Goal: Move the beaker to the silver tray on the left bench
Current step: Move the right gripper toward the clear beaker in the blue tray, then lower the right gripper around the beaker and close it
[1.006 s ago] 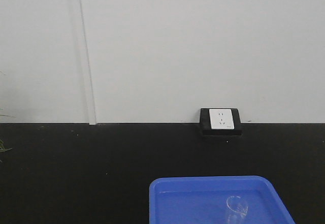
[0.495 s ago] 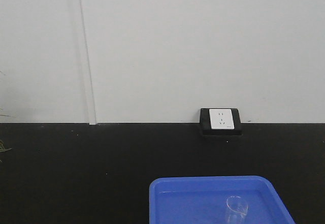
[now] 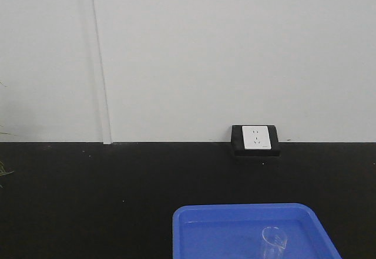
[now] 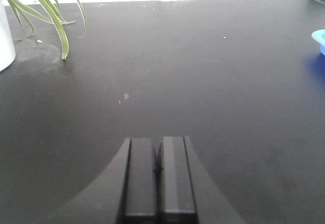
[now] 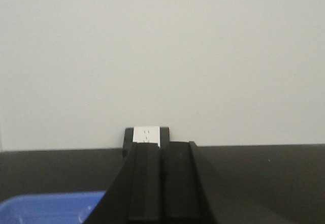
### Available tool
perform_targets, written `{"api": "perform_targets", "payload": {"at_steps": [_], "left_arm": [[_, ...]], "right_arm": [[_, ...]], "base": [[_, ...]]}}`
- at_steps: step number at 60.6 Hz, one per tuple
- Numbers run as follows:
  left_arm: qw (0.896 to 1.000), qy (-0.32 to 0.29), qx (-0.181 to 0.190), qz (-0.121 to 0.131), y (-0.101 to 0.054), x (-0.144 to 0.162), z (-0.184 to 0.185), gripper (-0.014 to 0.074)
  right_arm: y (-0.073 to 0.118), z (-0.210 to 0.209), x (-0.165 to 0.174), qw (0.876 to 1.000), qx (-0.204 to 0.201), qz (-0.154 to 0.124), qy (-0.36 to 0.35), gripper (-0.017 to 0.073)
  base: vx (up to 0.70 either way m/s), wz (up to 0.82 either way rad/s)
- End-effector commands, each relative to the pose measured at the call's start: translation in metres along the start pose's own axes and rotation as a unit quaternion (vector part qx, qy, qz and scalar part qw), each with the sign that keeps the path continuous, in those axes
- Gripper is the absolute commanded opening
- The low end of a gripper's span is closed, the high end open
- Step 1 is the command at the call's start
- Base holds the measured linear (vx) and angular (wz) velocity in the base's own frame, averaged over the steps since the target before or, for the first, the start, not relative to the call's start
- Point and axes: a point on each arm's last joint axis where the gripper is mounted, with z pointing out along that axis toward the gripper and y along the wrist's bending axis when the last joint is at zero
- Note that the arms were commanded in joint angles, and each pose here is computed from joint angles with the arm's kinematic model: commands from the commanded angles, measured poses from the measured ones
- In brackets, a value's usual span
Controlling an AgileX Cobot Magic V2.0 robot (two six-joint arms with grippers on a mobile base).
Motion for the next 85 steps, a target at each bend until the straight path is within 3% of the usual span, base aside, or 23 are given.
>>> {"api": "perform_targets", "payload": {"at_steps": [1, 7, 16, 37, 54, 65, 69, 75, 81, 85], "left_arm": [[0.999, -0.034, 0.001, -0.004, 0.0, -0.001, 0.001, 0.0001], [0.999, -0.034, 0.001, -0.004, 0.0, -0.001, 0.001, 0.0001], [0.999, -0.034, 0.001, -0.004, 0.0, -0.001, 0.001, 0.0001], [0.999, -0.034, 0.001, -0.004, 0.0, -0.001, 0.001, 0.0001], [0.999, -0.034, 0.001, -0.004, 0.0, -0.001, 0.001, 0.0001], [0.999, -0.034, 0.001, -0.004, 0.0, -0.001, 0.001, 0.0001], [0.999, -0.034, 0.001, -0.004, 0.0, -0.001, 0.001, 0.0001], [0.999, -0.034, 0.001, -0.004, 0.0, -0.001, 0.001, 0.0001], [0.999, -0.034, 0.001, -0.004, 0.0, -0.001, 0.001, 0.0001], [0.999, -0.034, 0.001, -0.004, 0.0, -0.001, 0.001, 0.0001]], "right_arm": [[0.003, 0.006, -0.044, 0.999, -0.004, -0.006, -0.045, -0.001], [0.004, 0.02, -0.06, 1.0, 0.004, -0.028, 0.004, -0.001], [0.003, 0.044, -0.065, 0.997, 0.009, -0.039, 0.063, -0.0009], [0.001, 0.081, -0.036, 0.986, 0.011, -0.032, 0.165, 0.0057], [0.0, 0.103, -0.011, 0.973, 0.015, -0.014, 0.232, 0.0302], [0.0, 0.124, 0.004, 0.974, 0.008, 0.0, 0.227, 0.0453], [0.001, 0.135, 0.012, 0.977, -0.006, -0.011, 0.215, 0.0475], [0.007, 0.149, 0.023, 0.978, -0.052, -0.055, 0.195, 0.0476], [0.015, 0.16, 0.045, 0.967, -0.114, -0.095, 0.208, 0.0476], [0.018, 0.164, 0.061, 0.958, -0.141, -0.106, 0.228, 0.0476]], "base": [[0.0, 0.0], [0.0, 0.0], [0.0, 0.0], [0.0, 0.0], [0.0, 0.0], [0.0, 0.0], [0.0, 0.0], [0.0, 0.0], [0.0, 0.0], [0.0, 0.0]]}}
